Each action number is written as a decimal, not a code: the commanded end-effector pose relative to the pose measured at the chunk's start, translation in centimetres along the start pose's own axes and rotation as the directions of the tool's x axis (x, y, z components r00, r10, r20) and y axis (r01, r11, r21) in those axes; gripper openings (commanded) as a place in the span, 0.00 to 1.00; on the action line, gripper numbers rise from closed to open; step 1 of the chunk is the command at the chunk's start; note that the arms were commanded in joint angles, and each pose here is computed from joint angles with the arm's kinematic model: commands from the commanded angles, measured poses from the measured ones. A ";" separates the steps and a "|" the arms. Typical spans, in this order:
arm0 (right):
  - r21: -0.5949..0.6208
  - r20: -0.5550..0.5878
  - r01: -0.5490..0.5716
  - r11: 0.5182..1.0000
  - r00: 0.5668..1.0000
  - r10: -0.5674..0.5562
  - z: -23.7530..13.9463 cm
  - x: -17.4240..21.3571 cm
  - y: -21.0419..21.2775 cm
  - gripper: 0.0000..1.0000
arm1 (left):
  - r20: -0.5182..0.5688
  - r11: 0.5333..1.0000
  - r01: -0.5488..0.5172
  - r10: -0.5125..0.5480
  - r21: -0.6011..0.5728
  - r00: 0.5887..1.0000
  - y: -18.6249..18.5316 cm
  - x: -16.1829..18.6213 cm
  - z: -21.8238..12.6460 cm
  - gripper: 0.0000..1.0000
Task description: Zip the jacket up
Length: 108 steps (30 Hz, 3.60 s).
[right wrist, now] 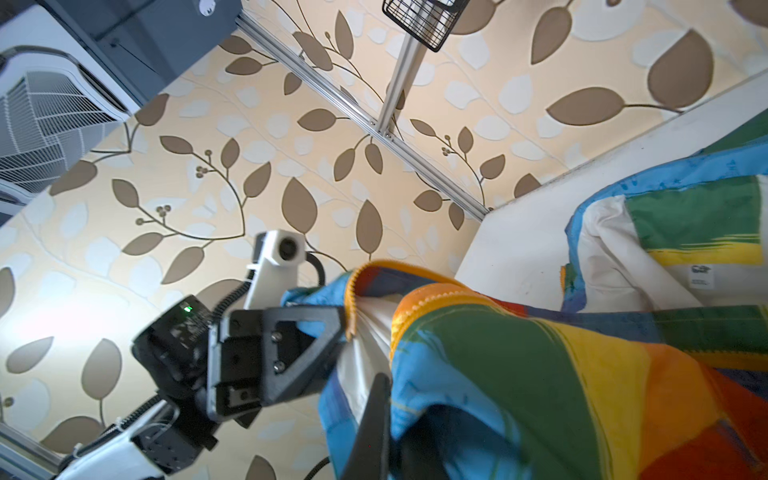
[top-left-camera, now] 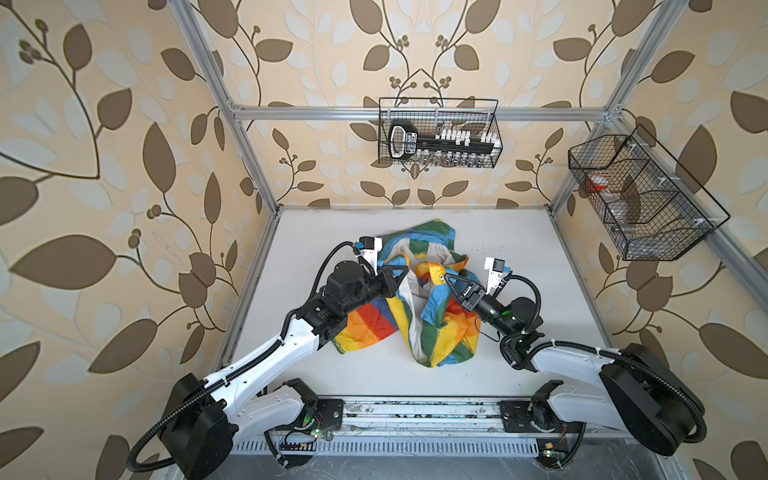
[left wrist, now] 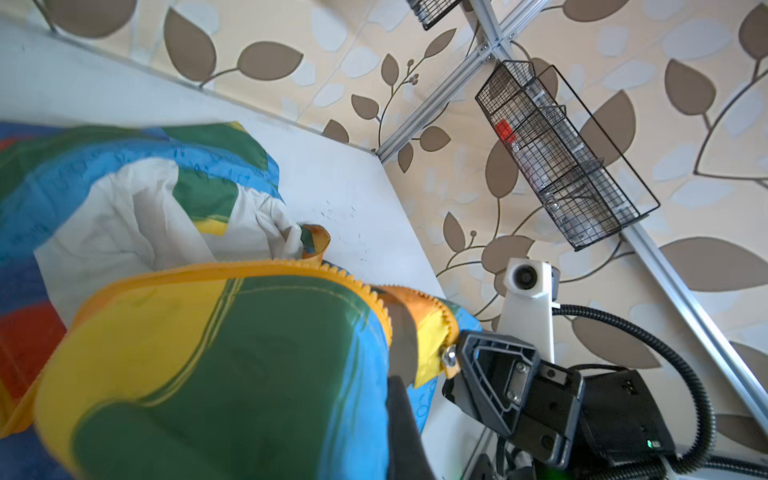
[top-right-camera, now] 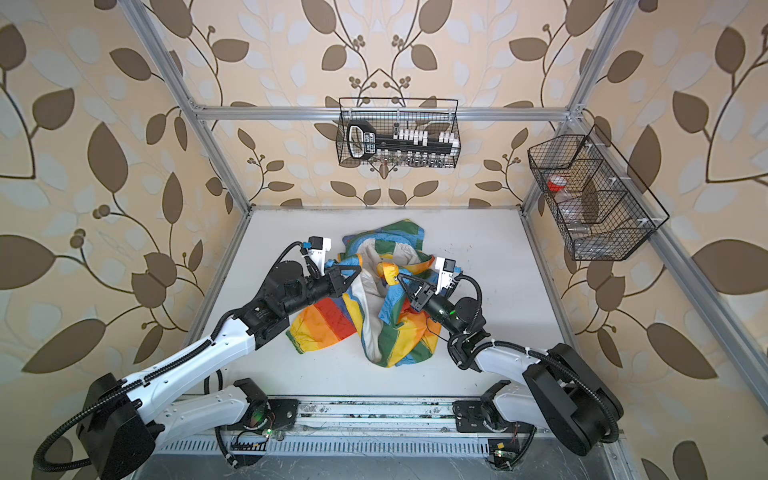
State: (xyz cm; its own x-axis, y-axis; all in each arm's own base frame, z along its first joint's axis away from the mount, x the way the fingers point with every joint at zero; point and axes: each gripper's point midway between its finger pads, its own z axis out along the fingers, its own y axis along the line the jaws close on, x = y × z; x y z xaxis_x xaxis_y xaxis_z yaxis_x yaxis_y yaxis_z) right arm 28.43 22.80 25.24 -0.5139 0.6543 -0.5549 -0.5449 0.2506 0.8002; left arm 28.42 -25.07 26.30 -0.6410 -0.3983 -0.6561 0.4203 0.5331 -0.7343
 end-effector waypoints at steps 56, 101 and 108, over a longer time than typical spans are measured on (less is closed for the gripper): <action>-0.271 0.192 -0.027 0.962 0.978 0.081 4.5 -0.4 9.1 0.00 | 0.142 0.837 0.172 -0.282 0.519 0.949 -10.0 -4.3 -3.0 0.00; -0.390 0.101 -0.067 0.918 0.988 0.115 3.6 -0.5 12.1 0.00 | 0.106 0.800 0.170 -0.279 0.575 0.954 -12.7 -5.2 -4.8 0.00; -0.397 0.097 -0.068 0.915 0.989 0.116 3.4 -0.6 12.3 0.00 | 0.080 0.785 0.180 -0.279 0.593 0.957 -13.3 -5.1 -5.0 0.00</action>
State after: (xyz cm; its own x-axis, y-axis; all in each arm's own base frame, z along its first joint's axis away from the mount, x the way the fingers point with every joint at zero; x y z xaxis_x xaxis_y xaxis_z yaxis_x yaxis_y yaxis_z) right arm 25.56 28.64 33.58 -0.5126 0.7316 -0.4494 -0.6802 -0.0266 0.7326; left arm 24.82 -26.73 35.92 -0.6962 -0.5913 -0.4071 0.5062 -0.0023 -0.8624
